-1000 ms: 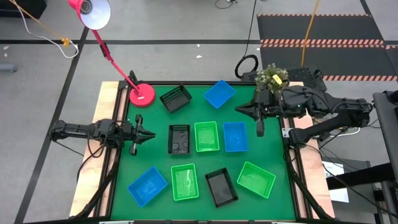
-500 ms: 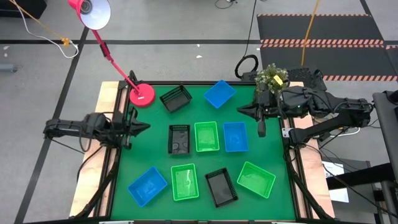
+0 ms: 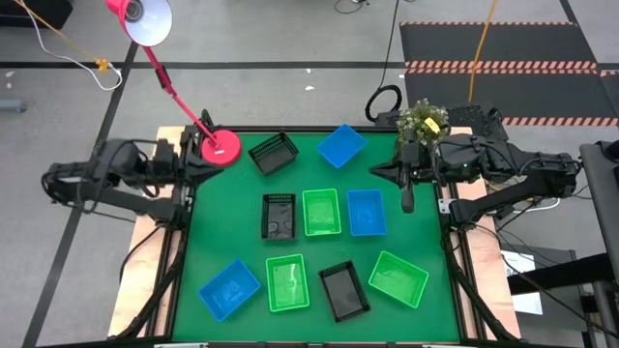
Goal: Stack baskets by color
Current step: Stack the top blue bin on the middle blue bin
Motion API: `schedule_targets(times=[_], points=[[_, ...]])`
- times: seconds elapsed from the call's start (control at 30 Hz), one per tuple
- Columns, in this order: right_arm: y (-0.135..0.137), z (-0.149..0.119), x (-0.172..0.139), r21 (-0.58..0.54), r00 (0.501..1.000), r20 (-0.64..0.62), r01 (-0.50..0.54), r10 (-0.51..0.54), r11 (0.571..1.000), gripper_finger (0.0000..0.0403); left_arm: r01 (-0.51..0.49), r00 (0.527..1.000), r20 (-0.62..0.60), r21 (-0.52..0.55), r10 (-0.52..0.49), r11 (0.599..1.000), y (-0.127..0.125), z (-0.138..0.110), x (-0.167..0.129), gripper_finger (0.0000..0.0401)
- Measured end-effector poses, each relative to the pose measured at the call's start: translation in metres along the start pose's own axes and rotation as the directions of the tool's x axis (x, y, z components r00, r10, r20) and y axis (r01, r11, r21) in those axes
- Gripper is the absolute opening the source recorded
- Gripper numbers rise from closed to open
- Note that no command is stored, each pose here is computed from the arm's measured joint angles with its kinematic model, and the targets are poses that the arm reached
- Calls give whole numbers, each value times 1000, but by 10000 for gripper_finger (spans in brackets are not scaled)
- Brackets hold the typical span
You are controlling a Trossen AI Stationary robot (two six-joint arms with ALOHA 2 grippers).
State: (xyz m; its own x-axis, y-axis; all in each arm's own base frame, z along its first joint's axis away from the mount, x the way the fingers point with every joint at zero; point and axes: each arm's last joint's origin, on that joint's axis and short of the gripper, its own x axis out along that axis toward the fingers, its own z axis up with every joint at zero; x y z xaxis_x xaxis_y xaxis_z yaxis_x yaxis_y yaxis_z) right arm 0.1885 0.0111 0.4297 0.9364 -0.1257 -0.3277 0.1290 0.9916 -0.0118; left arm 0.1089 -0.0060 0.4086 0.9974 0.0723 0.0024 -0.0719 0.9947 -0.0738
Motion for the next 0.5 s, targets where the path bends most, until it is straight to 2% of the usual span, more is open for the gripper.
schedule_targets(times=[0.13,0.27,0.37,0.5], points=[[0,0,0,2,1000,0,-2,2,1000,0,-27,997,-73,3,28,1000,-5,36,17,1],[0,-1,-1,-9,1000,-4,-2,2,1000,0,-36,990,-138,-10,34,999,-11,57,43,2],[0,0,-2,-29,1000,-2,-3,3,1000,0,-40,987,-157,-21,36,999,-15,63,65,2],[0,-1,-2,-30,1000,-4,-6,6,1000,0,-53,981,-193,-78,37,996,-19,59,88,8]])
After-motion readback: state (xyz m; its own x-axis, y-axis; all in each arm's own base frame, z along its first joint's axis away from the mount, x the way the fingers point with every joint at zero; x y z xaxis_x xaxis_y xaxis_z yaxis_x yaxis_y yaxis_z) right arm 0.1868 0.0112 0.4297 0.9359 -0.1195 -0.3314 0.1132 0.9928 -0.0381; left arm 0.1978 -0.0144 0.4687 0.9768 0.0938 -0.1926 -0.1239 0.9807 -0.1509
